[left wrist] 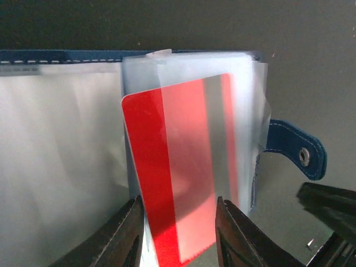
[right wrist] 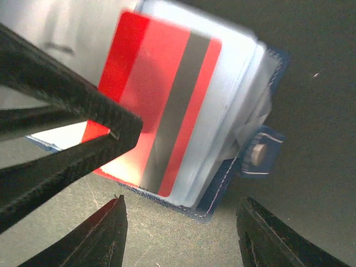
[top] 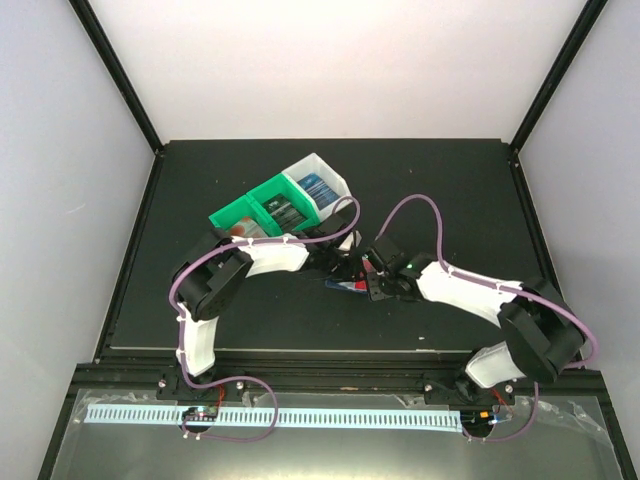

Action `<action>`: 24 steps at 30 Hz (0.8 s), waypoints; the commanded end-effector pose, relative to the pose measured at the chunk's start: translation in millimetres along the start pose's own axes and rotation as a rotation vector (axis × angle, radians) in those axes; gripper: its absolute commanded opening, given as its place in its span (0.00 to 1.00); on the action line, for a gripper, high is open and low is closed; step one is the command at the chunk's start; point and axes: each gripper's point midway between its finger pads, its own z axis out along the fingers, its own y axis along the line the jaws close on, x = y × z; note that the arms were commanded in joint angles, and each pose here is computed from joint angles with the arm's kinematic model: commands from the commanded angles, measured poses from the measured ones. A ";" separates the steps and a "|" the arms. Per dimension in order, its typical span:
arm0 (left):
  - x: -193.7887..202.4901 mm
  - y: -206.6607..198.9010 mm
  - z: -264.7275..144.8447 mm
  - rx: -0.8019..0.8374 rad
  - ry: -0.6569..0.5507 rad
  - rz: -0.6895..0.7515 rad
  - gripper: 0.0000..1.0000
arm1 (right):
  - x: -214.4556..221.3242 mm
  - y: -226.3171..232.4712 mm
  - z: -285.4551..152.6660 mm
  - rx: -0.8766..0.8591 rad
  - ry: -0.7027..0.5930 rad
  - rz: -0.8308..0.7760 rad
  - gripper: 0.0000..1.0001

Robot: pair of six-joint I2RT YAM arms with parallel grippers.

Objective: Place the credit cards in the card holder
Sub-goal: Insert the credit card into the card holder.

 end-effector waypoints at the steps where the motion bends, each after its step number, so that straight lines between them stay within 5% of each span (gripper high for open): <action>1: -4.8 -7.4 -14.2 -0.033 -0.017 0.055 0.37 | -21.4 -4.0 -17.1 0.006 -0.094 0.060 0.56; 11: -12.6 -12.9 -15.3 -0.027 -0.041 0.062 0.39 | -29.4 -18.7 -9.0 0.016 -0.087 0.153 0.56; 15: -20.4 -14.7 -17.6 -0.033 -0.074 0.094 0.48 | -27.8 -17.0 1.1 -0.003 -0.057 0.165 0.56; 24: -18.4 -13.9 -5.0 -0.021 -0.042 0.112 0.40 | -18.9 -14.2 14.9 -0.037 -0.009 0.170 0.55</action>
